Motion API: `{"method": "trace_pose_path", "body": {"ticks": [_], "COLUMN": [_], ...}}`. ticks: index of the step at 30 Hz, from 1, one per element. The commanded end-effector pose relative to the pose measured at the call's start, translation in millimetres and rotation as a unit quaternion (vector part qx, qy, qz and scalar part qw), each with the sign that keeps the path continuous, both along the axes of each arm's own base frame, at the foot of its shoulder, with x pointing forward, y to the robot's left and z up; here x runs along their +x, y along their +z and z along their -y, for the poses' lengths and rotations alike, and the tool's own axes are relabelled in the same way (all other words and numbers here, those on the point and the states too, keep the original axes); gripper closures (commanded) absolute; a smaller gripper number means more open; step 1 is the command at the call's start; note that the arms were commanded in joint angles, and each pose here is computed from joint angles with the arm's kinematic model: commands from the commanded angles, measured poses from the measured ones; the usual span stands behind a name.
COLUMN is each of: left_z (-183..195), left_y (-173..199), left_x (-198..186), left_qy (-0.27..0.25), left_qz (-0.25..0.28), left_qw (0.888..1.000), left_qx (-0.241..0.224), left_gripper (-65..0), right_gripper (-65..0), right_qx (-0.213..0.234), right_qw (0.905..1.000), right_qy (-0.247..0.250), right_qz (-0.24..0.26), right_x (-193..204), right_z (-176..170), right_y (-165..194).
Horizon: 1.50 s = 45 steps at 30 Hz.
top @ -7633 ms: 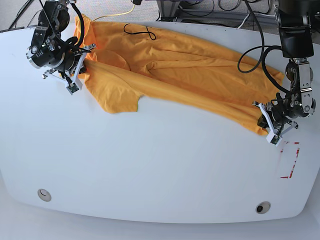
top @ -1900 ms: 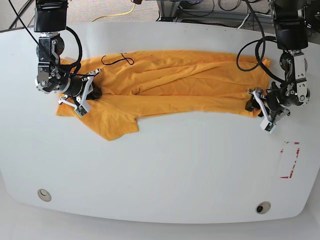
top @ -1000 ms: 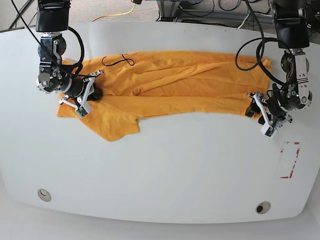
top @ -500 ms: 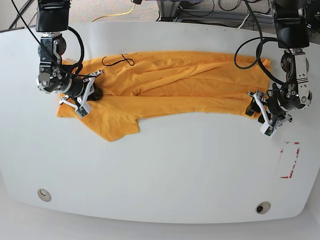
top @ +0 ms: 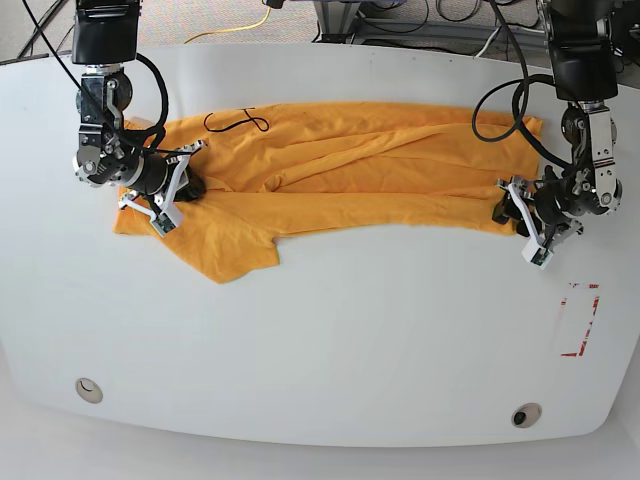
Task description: Layout the t-shirt on the table in an organized manner, then fold the t-shirt properly
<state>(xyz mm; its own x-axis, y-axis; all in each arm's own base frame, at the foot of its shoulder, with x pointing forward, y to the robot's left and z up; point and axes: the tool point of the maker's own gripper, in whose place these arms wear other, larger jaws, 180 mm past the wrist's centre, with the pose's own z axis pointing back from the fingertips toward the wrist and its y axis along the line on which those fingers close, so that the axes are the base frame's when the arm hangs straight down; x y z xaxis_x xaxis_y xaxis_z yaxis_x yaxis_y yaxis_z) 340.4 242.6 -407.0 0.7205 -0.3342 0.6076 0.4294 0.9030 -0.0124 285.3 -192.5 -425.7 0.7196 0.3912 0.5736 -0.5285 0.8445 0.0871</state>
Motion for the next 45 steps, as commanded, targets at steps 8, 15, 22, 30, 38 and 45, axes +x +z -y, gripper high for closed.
{"method": "trace_pose_path", "body": {"ticks": [8, 15, 22, 30, 38, 45], "left_z": [5, 6, 17, 14, -2, -16], "left_y": [14, 17, 46, 55, 55, 46], "left_x": [13, 14, 23, 15, 14, 20], "left_qy": [-0.018, -0.021, -0.043, -0.07, -0.05, -0.023], "left_qz": [0.023, 0.028, 0.072, 0.08, 0.071, 0.053], "left_qw": [1.0, 0.999, 0.996, 0.994, 0.995, 0.998], "left_qx": [0.003, 0.004, 0.016, 0.039, 0.048, 0.038], "left_gripper": [-11.1, -10.8, -7.8, 0.0, -0.4, -11.2], "right_gripper": [-7.3, -7.3, -7.3, -7.3, -7.3, -7.3], "right_qx": [-0.031, -0.031, -0.031, -0.03, -0.03, -0.03], "right_qw": [0.9994, 0.9994, 0.9994, 0.9995, 0.9995, 0.9994], "right_qy": [0.001, 0.001, 0.001, 0.001, 0.001, 0.002], "right_qz": [-0.013, -0.012, -0.012, -0.012, -0.013, -0.014], "right_x": [-1, 0, 0, 0, -1, -1], "right_z": [12, 12, 12, 11, 11, 10], "right_y": [-2, -2, -2, -2, -2, -2]}}
